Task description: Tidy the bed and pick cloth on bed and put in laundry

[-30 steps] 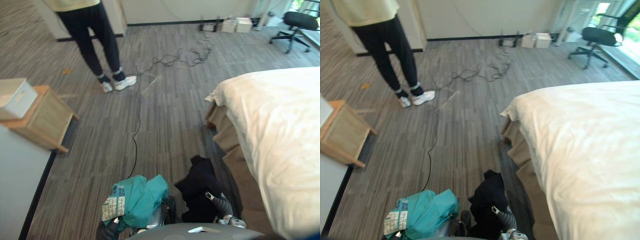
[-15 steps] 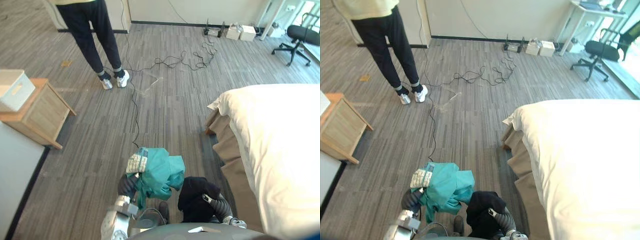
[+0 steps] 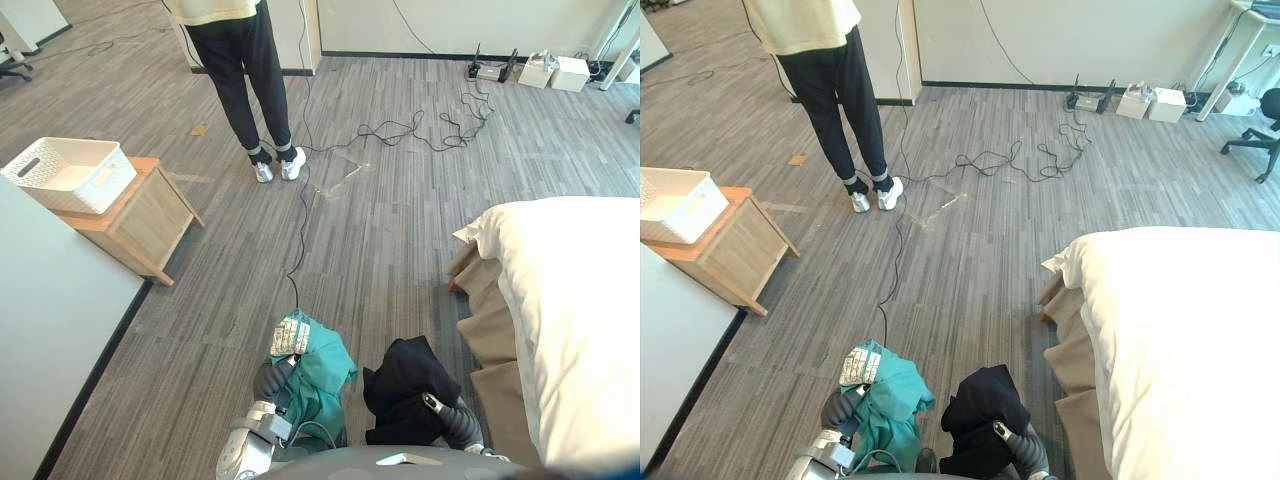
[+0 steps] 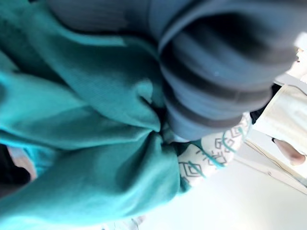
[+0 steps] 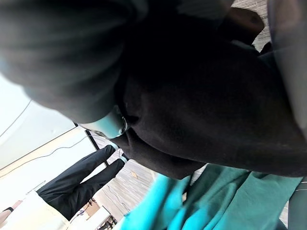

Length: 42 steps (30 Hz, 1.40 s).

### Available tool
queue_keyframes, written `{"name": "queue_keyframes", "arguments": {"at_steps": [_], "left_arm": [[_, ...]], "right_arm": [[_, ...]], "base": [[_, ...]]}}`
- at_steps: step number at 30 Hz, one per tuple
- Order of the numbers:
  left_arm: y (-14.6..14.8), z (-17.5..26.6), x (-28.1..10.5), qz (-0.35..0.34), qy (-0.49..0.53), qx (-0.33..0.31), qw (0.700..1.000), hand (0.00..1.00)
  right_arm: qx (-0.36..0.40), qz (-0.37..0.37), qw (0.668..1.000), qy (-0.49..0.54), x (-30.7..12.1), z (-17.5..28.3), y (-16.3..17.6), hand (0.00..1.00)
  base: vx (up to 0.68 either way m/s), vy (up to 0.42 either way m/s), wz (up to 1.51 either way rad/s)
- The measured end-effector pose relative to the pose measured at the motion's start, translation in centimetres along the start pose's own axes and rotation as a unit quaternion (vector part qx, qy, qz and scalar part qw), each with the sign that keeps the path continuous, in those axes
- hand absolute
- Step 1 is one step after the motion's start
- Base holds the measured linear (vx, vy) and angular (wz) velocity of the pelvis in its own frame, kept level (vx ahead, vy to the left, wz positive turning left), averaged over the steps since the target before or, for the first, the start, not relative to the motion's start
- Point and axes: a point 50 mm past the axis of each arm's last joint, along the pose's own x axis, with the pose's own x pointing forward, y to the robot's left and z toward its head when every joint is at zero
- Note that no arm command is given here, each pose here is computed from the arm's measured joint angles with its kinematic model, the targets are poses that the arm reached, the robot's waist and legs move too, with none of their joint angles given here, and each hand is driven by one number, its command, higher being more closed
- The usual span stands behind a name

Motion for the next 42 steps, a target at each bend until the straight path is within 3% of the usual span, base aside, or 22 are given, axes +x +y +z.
{"name": "queue_keyframes", "arguments": {"at_steps": [1,8,19,27,34,42], "left_arm": [[-0.4,-1.0,-1.5,0.014,0.007,-0.020,1.000,1.00],[-0.3,-1.2,-1.7,0.019,0.012,-0.017,1.000,1.00],[2.3,-3.0,-2.9,0.176,0.062,0.088,0.979,1.00],[3.2,-0.5,-1.7,0.198,0.003,0.115,0.973,1.00],[2.9,-1.3,-2.1,0.197,0.018,0.111,0.974,1.00],[1.9,-3.3,-3.4,0.199,0.041,0.088,0.975,1.00]], "right_arm": [[0.022,0.002,1.000,0.007,-1.0,-0.6,1.0,1.00],[0.020,0.001,1.000,0.008,-0.9,-0.6,1.0,1.00],[-0.007,-0.037,0.999,0.021,1.7,-0.2,0.3,1.00],[-0.062,-0.027,0.998,-0.001,1.8,2.1,-1.8,1.00],[-0.086,-0.026,0.996,-0.014,1.5,3.3,-2.9,1.00],[-0.126,0.021,0.992,0.012,3.0,1.7,0.5,1.00]], "base": [[0.00,0.000,0.00],[0.00,0.000,-0.01],[0.03,-0.021,0.01],[0.03,-0.036,0.08],[0.00,0.046,0.14],[0.11,0.228,-0.13]]}}
